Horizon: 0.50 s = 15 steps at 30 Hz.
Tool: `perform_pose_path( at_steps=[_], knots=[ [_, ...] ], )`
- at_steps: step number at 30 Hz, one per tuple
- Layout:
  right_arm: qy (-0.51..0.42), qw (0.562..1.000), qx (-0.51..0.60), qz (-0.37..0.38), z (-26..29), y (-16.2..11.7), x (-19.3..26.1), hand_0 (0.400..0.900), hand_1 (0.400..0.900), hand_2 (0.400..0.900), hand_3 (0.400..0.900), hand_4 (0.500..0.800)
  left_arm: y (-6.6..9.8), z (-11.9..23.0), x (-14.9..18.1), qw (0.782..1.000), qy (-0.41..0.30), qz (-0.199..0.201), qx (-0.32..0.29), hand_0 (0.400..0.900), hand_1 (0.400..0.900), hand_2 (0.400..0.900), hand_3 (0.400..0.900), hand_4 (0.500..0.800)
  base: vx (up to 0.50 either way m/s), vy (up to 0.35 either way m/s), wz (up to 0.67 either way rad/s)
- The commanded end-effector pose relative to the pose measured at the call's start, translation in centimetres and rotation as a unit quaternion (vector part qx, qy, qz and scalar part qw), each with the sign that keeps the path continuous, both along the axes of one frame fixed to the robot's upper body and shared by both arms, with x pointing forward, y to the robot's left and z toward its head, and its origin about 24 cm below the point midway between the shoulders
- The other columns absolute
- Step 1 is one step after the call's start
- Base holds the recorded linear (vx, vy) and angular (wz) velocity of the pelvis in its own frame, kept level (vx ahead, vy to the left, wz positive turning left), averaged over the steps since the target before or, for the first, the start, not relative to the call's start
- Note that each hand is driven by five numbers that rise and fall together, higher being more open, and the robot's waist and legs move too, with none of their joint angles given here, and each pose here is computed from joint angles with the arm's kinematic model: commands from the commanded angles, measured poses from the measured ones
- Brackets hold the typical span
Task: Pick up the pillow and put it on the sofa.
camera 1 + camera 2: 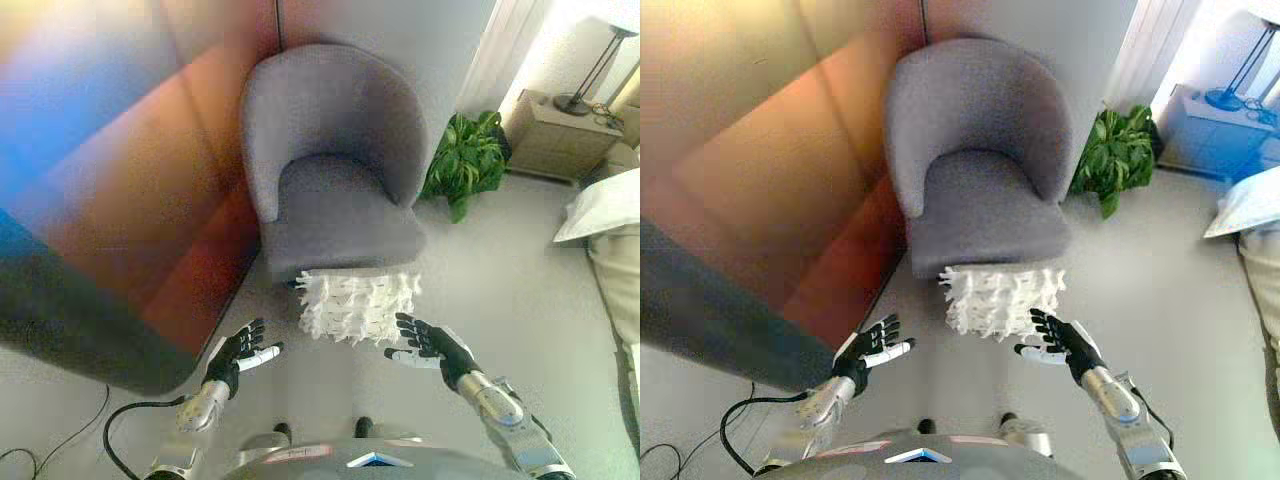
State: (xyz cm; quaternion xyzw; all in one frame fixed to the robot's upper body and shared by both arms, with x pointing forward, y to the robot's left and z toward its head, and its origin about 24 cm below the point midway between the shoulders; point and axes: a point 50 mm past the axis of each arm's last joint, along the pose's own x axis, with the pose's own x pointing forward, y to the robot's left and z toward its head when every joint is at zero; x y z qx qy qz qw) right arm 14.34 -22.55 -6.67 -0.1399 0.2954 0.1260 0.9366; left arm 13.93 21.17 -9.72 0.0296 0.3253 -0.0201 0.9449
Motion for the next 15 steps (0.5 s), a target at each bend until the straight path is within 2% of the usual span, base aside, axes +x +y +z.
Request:
perform_pose_path(
  at_steps=[1,15],
  knots=[
    [-0.120,0.992,0.005,0.022,3.51,0.65,3.13,0.900,0.900,0.900,0.900,0.800,1.39,3.40,3.41,0.994,-0.105,-0.004,0.028,0.900,0.900,0.900,0.900,0.800,0.000,0.000,0.00],
    [-0.114,0.993,0.010,0.033,3.35,0.95,3.08,0.900,0.900,0.900,0.900,0.800,1.11,3.32,3.39,0.994,-0.103,-0.017,0.023,0.900,0.900,0.900,0.900,0.800,0.004,-0.003,-0.01]
  ],
)
